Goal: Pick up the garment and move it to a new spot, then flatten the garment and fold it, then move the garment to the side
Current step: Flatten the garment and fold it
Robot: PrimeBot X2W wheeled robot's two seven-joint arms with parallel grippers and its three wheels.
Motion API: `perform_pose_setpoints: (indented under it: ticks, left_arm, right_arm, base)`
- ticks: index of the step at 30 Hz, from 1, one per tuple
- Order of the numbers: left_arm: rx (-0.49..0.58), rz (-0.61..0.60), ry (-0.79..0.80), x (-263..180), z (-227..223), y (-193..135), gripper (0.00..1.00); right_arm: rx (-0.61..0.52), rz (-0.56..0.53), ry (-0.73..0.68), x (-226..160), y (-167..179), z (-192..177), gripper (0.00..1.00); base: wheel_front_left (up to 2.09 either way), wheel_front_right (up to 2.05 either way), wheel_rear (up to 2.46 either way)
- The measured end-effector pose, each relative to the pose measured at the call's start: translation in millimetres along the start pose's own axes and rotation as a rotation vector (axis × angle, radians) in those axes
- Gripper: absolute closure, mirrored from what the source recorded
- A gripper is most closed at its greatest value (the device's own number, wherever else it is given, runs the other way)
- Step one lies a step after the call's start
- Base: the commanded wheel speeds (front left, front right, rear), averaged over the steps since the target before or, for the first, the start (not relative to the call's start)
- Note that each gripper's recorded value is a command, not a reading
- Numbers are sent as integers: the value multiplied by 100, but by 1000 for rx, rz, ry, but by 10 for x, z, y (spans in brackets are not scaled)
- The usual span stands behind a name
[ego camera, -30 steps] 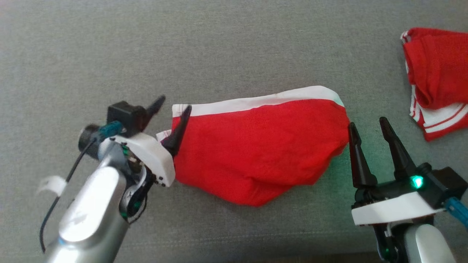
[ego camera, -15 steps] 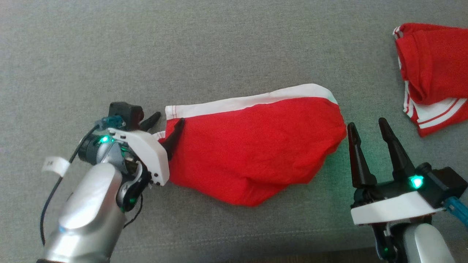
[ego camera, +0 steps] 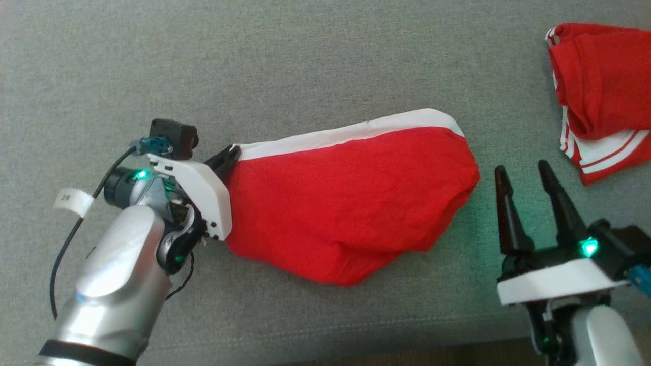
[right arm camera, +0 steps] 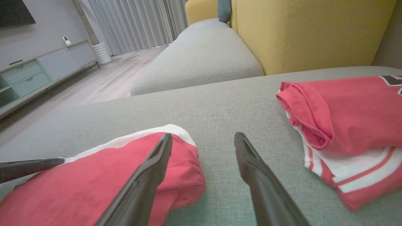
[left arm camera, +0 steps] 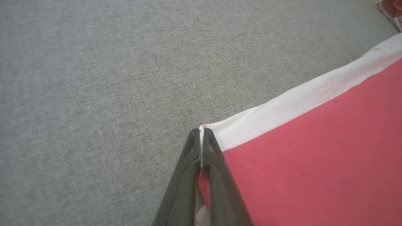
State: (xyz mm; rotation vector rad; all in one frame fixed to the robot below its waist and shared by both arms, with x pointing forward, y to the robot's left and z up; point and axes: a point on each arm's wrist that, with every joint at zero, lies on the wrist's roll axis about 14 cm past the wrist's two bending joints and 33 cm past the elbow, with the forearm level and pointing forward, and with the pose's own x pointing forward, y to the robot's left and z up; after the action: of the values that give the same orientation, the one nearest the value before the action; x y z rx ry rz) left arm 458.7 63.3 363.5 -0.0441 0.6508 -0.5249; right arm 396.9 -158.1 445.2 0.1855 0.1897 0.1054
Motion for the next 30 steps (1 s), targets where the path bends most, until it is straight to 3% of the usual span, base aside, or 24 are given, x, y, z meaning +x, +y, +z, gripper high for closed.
perform_pose_setpoints:
  ticks: [9, 16, 23, 30]
  left_arm:
    - [19, 4, -15, -16, 12, 15, 100]
    - [20, 1, -30, 18, 29, 30, 100]
    - [11, -1, -47, 47, 35, 47, 100]
    - [15, -2, -58, 64, 36, 57, 100]
  right_arm:
    - [-77, 4, 89, 397, -93, 157, 0]
    - [-138, 103, 320, 678, -36, -76, 0]
    - [-145, 199, 511, 661, 131, -400, 0]
    - [-120, 220, 579, 619, 161, -534, 1]
  base:
    - [0, 0, 0]
    - [0, 0, 0]
    - [0, 0, 0]
    - [0, 0, 0]
